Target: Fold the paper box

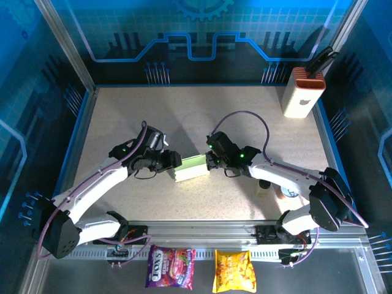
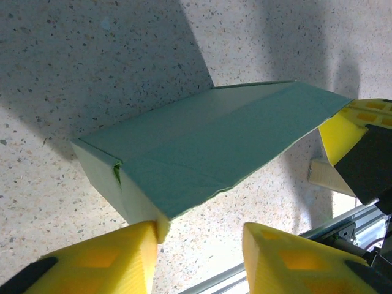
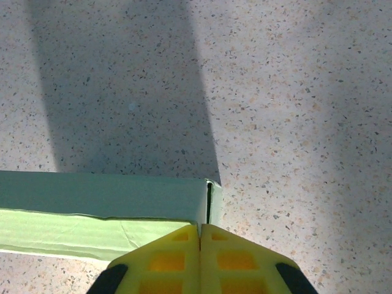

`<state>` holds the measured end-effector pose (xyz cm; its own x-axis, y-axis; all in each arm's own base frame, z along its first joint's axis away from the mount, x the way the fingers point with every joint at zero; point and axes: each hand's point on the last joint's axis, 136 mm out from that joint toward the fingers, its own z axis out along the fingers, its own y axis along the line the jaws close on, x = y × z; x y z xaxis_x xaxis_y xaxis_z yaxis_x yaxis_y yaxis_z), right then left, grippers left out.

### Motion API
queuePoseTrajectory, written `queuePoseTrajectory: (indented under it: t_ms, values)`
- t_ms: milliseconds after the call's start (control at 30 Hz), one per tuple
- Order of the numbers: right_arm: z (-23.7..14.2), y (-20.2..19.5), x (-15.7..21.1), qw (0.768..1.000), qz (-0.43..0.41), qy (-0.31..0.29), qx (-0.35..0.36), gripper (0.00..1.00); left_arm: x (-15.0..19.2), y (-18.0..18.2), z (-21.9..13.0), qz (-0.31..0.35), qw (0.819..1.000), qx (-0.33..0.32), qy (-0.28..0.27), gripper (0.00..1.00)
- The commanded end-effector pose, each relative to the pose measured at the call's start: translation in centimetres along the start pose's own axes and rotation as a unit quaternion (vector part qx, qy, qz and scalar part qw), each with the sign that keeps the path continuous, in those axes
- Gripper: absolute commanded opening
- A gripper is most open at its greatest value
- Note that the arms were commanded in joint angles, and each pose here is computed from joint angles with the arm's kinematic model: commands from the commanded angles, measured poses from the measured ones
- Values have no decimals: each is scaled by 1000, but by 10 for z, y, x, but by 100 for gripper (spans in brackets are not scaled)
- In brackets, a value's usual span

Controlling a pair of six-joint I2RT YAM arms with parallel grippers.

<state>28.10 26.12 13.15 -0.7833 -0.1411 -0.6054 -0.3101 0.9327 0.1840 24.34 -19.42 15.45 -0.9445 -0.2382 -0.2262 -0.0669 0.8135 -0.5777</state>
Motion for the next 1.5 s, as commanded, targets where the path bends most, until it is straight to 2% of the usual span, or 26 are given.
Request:
queuePoseTrajectory:
  t_ms: [0, 367, 500, 600, 800, 1167, 1400, 1467]
  values:
    - [-1, 11, 8, 1000, -3, 18, -15, 1, 1, -7, 6, -2, 1000, 24, 10, 35]
    - [-1, 13, 8, 1000, -7, 19, -14, 1, 0, -4, 7, -4, 1000, 17, 10, 12]
    - [-1, 13, 7, 1000, -8, 19, -14, 0, -2, -5, 7, -7, 1000, 17, 8, 8]
    - [-1, 14, 6, 1000, -10, 22, -14, 0, -3, -2, 7, -11, 1000, 15, 5, 9]
    - [-4, 18, 2, 999, -14, 30, -17, 0, -4, 2, 9, -21, 1000, 11, 4, 30]
    - [-5, 22, -5, 999, -15, 35, -20, 0, -5, 6, 9, -20, 1000, 3, 2, 28]
    - [-6, 16, -7, 999, -16, 38, -13, 13, -3, 14, 11, -14, 1000, -16, 10, 29]
    - [-5, 14, -7, 999, -17, 42, -12, 14, -3, 15, 12, -15, 1000, -16, 10, 29]
